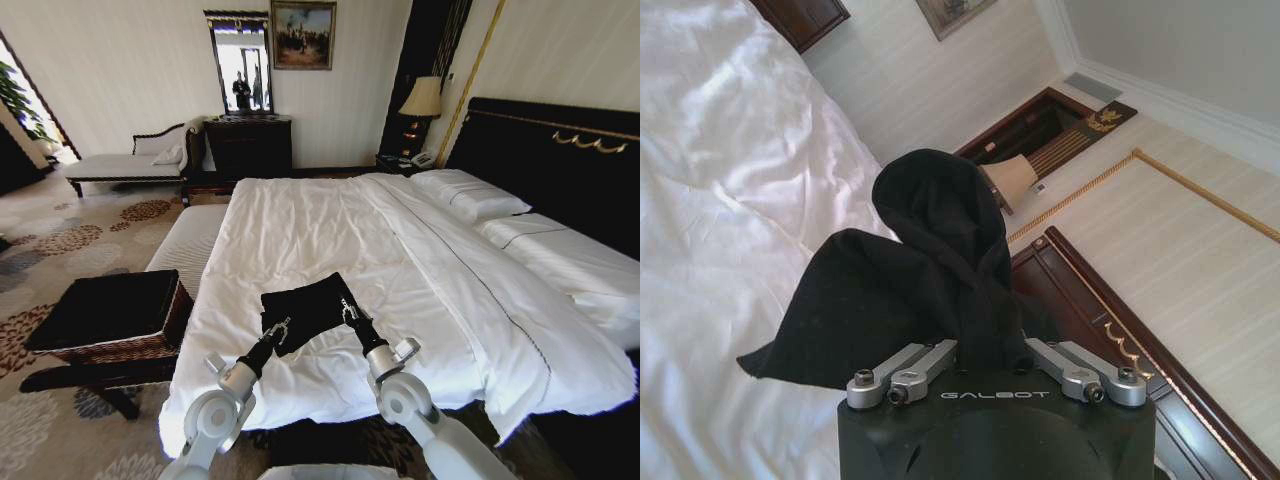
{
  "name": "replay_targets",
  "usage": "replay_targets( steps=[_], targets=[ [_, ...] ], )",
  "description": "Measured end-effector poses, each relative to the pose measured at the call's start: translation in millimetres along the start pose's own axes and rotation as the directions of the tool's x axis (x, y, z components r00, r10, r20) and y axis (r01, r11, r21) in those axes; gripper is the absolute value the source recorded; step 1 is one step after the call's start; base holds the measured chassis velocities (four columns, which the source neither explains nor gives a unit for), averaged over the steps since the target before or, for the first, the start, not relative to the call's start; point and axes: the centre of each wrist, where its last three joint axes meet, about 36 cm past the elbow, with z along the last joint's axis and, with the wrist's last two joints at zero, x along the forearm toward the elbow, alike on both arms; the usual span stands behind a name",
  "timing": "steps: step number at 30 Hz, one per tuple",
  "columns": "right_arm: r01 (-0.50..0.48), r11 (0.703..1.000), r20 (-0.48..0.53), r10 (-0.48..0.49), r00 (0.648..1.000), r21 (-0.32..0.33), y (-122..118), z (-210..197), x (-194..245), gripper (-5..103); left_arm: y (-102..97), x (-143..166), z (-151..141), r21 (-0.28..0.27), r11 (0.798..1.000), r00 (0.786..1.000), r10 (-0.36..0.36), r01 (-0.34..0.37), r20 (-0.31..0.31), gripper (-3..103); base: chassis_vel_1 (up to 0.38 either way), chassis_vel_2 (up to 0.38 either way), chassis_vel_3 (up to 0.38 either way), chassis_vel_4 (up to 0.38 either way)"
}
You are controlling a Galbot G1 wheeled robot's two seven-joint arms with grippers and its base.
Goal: Fold the clothes on the bed and place them into the basket.
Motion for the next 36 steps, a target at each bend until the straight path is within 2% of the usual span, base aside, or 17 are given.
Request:
replay_targets(
  steps=[17, 28, 36],
  targets=[
    [-0.035, 0.998, -0.044, 0.032, 0.999, -0.057, 26, 42, 7, 9, 7.0, 0, -5, -0.001, 1.0, 0.999, -0.015, 0.015, 0.034, 10, 0.0, 0.0, 0.0, 0.0],
    [-0.054, 0.996, -0.055, 0.05, 0.997, -0.069, 39, 66, 7, 9, 6.7, 10, -11, -0.009, 1.0, 0.998, -0.014, 0.015, 0.057, 10, 0.023, 0.031, -0.024, -0.028],
    [-0.059, 0.996, -0.053, 0.056, 0.997, -0.064, 39, 70, 4, 9, 6.5, 14, -12, -0.014, 1.0, 0.997, -0.019, 0.02, 0.068, 10, 0.137, 0.142, -0.148, -0.144]
  ],
)
